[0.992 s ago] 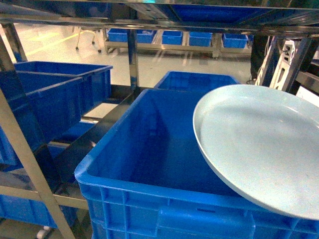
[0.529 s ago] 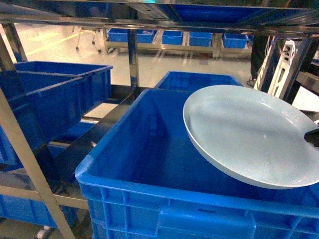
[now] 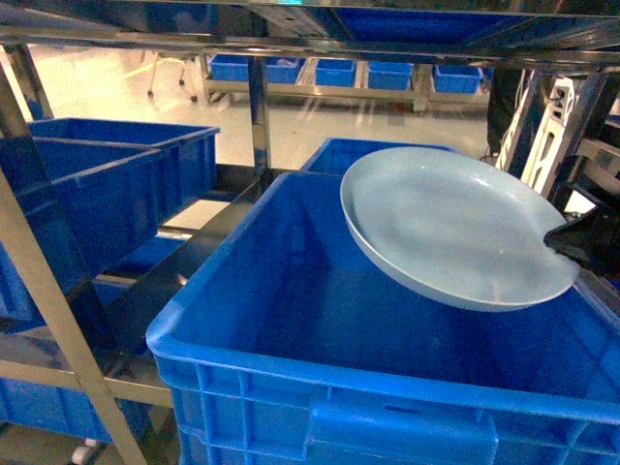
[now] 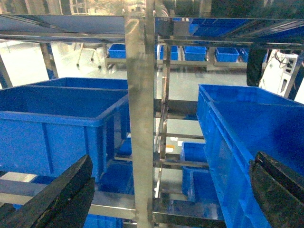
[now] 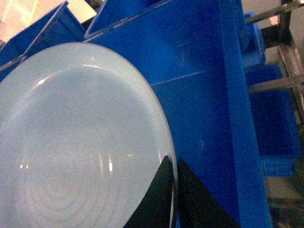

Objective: Place blue tray on left shelf second layer neatly

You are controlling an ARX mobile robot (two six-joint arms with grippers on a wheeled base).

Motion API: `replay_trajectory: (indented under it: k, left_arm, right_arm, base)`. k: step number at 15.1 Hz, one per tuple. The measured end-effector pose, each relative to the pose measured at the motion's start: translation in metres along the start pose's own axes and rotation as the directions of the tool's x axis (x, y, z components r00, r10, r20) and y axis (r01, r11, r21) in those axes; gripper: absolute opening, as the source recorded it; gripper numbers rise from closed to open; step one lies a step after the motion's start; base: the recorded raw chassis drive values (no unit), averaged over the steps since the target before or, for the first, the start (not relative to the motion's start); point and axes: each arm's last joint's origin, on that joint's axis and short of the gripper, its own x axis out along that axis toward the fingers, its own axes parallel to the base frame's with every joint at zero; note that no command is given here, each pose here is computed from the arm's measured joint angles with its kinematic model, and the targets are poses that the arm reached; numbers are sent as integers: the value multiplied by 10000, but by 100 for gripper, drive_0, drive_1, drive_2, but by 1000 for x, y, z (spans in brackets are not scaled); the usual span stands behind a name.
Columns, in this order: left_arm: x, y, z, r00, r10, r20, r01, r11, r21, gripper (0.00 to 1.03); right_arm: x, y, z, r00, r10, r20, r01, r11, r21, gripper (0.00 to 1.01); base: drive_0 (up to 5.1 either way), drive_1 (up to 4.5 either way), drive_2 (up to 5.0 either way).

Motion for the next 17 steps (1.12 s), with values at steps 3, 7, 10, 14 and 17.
replay_trajectory:
  k: [3, 7, 10, 14, 17]
  left_arm:
    - [0, 0, 0, 10000, -4, 0, 4, 10000, 0, 98]
    - [0, 0, 0, 10000, -4, 0, 4, 10000, 0, 98]
    - [0, 0, 0, 10000, -4, 0, 4, 10000, 0, 98]
    - [0, 0, 0, 10000, -4, 0, 4, 10000, 0, 98]
    - [0, 0, 0, 10000, -4, 0, 4, 10000, 0, 98]
  right_arm:
    - [9, 0, 2, 9997, 236, 48, -236, 9997, -19, 33]
    - [-7, 3, -2, 9949, 1003, -91, -1000, 9947, 238, 82]
    - [-42, 7, -23, 9902, 1326, -447, -1302, 9901, 523, 98]
    - [-107, 23, -20, 9900, 1403, 121, -1399, 9898, -286, 98]
    - [-131, 17, -29, 9755, 633, 2105, 83, 9463, -3231, 98]
  base:
    - [0, 0, 0]
    - [0, 0, 0]
    - [0, 0, 0]
    - [0, 0, 0]
    - [0, 0, 0]
